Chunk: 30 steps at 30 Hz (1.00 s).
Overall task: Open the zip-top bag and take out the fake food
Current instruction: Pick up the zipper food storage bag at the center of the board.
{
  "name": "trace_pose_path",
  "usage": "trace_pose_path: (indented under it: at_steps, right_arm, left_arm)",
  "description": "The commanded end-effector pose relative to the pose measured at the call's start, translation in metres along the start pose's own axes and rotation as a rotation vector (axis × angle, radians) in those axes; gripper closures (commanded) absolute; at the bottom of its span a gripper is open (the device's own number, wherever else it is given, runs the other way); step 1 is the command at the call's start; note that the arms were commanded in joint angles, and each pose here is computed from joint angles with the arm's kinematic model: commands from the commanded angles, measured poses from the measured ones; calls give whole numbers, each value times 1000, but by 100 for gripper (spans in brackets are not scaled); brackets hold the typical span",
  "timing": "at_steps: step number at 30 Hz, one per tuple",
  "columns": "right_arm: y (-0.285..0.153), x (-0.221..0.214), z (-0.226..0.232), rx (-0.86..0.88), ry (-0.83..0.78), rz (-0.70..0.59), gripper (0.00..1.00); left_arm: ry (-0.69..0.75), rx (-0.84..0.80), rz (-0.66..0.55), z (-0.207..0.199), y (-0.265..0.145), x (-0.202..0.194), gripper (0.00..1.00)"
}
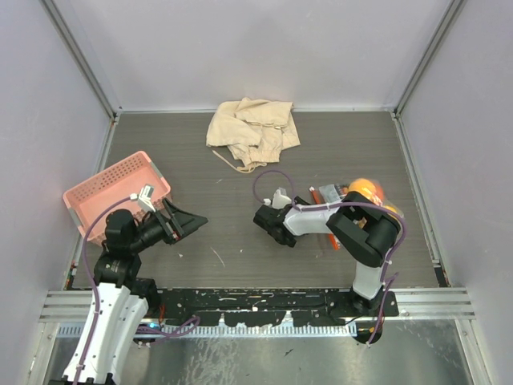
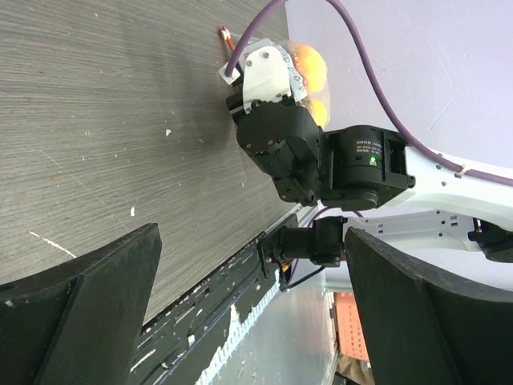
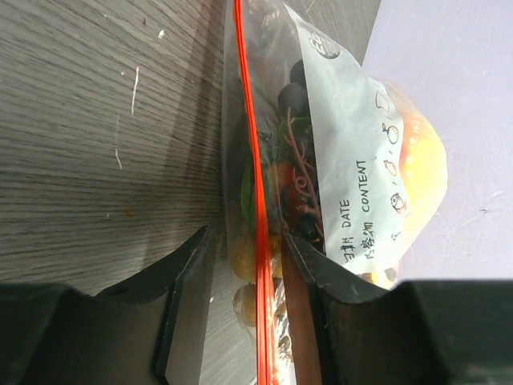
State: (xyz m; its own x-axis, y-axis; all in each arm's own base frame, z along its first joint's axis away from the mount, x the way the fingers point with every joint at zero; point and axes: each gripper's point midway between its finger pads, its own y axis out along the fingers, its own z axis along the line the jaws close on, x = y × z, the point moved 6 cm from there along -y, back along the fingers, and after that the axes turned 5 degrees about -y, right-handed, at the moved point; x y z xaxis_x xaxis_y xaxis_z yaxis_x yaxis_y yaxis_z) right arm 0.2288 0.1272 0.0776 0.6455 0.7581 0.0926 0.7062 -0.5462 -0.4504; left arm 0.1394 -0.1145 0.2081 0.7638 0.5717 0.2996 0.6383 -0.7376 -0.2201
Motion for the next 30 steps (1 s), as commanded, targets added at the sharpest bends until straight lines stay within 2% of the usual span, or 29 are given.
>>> trace_pose_path:
  at_steps: [1,13,17,30]
  right_arm:
    - [1,6,-9,-41,45,2,58]
    - [4,5,-10,-42,47,11,73]
    - [3,5,-12,-45,58,10,81]
    - [-2,7,-31,-47,139,-14,94]
  left_arm:
    - [20,-35,13,-6,-3,-1,2]
    - [23,-43,20,-7,-4,-3,2]
    - [23,-42,18,-7,-4,-3,2]
    - [30,-52,23,-11,-5,-2,2]
